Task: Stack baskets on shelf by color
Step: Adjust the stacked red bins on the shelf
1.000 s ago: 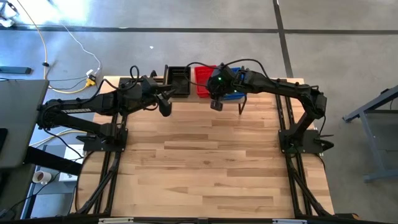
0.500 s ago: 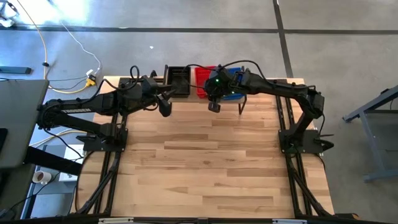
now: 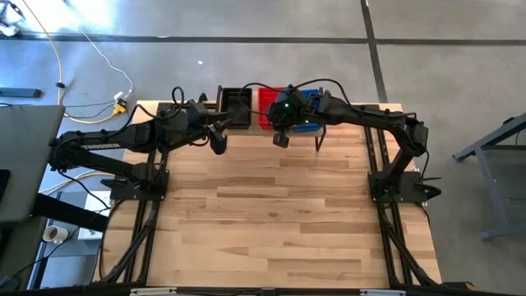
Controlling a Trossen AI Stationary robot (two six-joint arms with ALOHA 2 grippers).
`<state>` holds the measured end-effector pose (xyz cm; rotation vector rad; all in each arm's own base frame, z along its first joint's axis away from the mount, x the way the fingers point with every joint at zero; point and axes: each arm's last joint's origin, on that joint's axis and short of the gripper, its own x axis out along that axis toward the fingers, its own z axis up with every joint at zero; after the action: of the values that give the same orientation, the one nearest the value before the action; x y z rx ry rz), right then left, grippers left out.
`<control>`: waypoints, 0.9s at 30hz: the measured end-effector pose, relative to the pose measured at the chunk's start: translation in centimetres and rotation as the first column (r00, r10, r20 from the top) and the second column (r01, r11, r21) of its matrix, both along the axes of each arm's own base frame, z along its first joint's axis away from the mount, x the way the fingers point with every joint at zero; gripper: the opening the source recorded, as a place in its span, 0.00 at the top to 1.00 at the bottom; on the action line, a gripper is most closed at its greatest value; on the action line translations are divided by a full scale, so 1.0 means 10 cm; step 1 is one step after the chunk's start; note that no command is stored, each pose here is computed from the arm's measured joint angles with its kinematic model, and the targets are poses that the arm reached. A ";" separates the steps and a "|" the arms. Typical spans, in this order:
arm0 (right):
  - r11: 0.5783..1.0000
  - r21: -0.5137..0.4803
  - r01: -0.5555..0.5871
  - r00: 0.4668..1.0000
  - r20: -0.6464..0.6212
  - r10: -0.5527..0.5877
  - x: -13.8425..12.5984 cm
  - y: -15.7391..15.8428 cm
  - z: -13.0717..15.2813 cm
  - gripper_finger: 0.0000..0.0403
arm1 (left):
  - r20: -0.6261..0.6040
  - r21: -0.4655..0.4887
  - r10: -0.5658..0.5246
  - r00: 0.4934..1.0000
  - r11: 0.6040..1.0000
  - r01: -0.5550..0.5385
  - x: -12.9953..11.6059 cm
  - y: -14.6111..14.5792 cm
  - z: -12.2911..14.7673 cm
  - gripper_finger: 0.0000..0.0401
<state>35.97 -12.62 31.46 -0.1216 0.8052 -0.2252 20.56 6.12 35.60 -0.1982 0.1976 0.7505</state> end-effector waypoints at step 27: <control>1.000 0.009 -0.024 1.000 -0.010 0.024 0.05 0.02 -0.06 0.94 | 0.003 -0.015 -0.029 1.000 0.999 0.029 0.00 -0.01 0.00 0.70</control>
<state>36.44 -12.38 30.90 -0.1242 0.8142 -0.1988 20.61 6.04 35.56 -0.2101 0.2029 0.7205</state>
